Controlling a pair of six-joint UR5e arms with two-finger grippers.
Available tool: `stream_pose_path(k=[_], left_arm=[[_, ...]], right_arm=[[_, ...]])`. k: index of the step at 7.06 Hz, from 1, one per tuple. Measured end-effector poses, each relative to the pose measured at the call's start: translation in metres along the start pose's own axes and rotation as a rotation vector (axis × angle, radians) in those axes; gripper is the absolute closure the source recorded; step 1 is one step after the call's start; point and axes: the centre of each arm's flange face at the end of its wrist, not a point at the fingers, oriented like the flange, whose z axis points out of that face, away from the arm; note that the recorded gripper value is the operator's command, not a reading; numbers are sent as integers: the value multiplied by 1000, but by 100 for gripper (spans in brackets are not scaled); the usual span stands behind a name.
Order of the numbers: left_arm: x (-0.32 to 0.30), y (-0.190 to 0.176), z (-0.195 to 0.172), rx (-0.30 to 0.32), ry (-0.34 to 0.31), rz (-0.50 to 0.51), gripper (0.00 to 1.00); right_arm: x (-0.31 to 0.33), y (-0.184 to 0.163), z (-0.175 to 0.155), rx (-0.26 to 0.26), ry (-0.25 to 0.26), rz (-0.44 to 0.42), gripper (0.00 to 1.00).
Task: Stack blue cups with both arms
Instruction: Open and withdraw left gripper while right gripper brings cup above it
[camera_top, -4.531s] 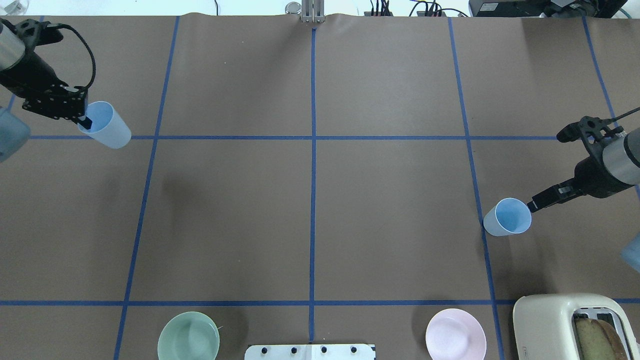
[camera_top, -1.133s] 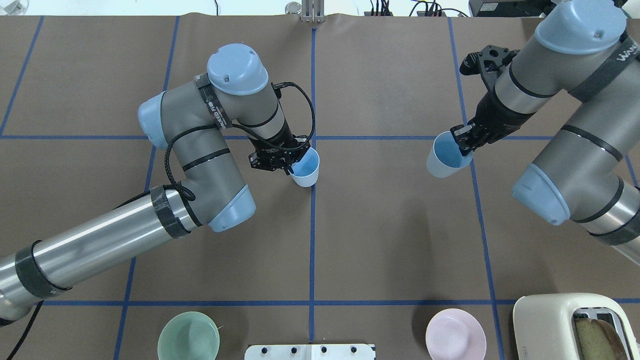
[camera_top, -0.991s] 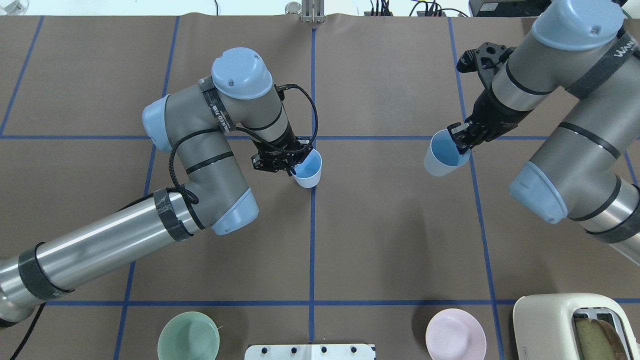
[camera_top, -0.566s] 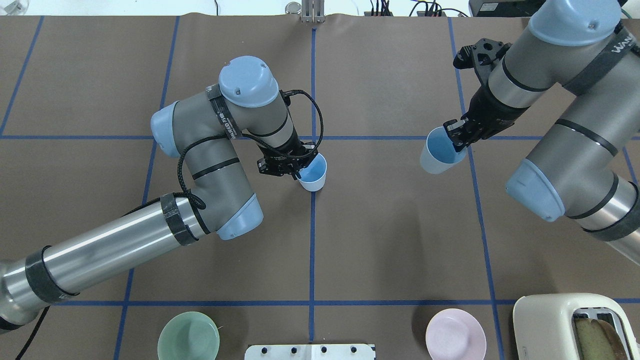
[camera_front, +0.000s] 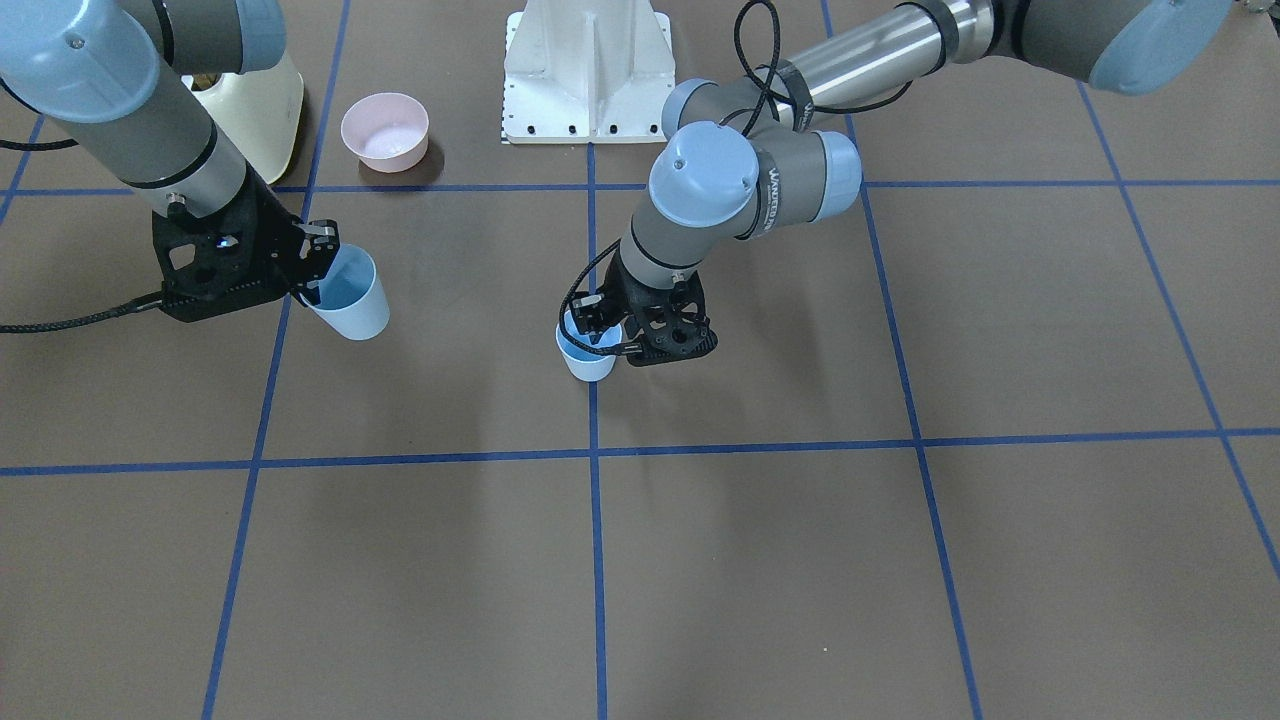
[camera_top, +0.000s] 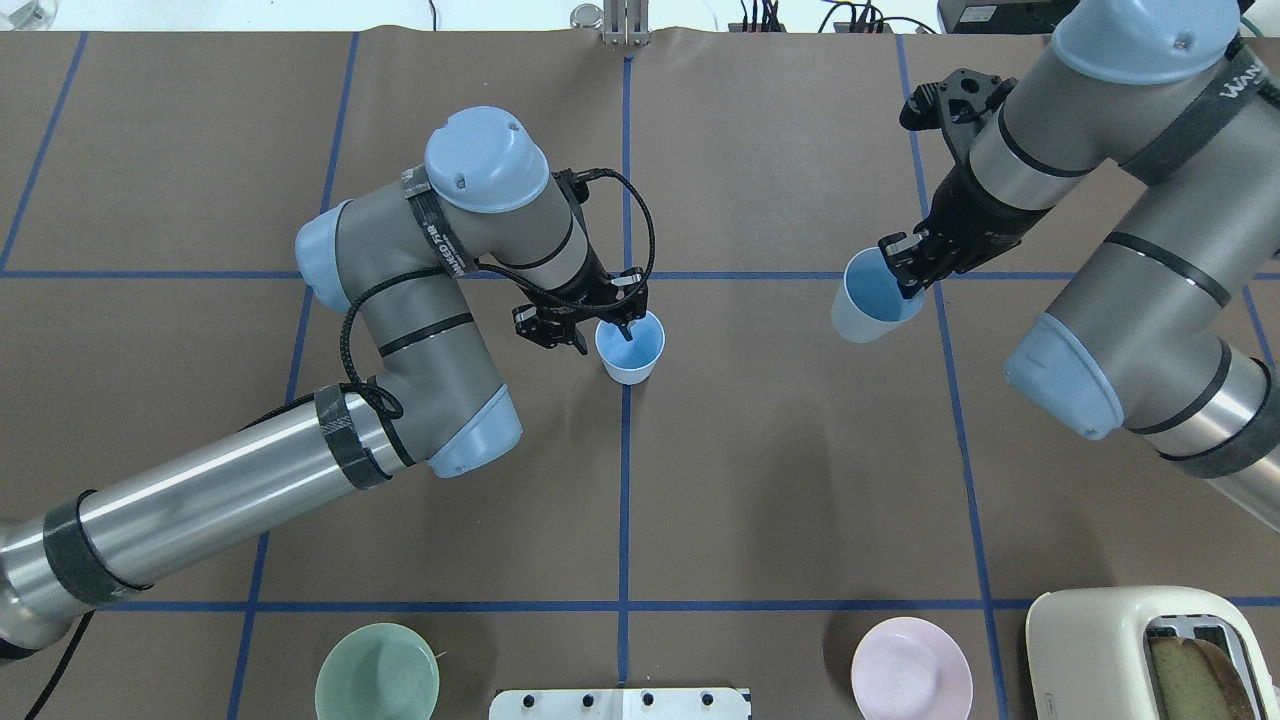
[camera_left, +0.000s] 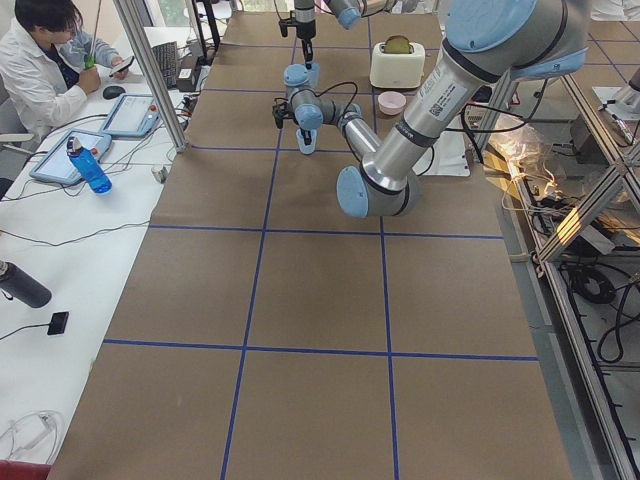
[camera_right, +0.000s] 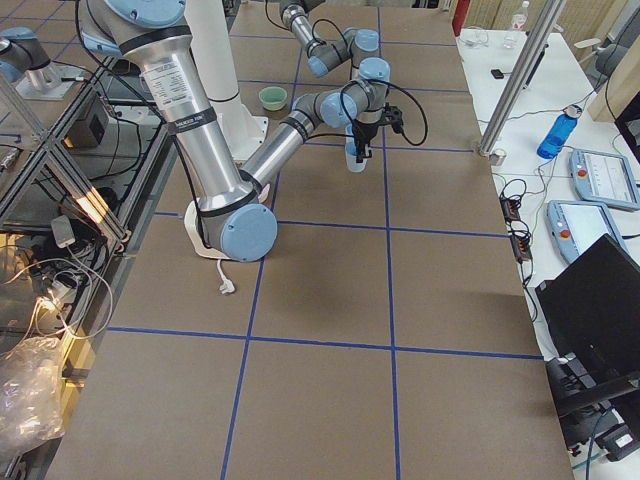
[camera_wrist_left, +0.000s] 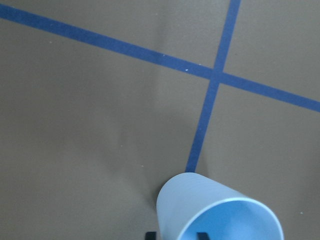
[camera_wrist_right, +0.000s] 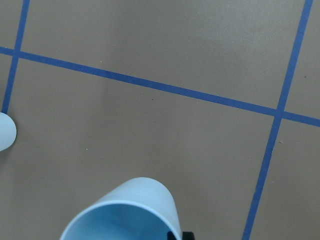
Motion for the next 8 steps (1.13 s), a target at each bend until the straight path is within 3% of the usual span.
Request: stream_pose_path(k=[3,5,8], left_arm=[[-52,-37,-53,-14,17,27,3],[-99,-63,-90,-17,-8,84,3],[-185,-98,-115,-4,-56,211,3]], right_arm=[[-44,-14,-8,15,-35,45,100],[-94,-27,-8,11,-62,95,100],[-155,-34,2,-16,-84,158,100]])
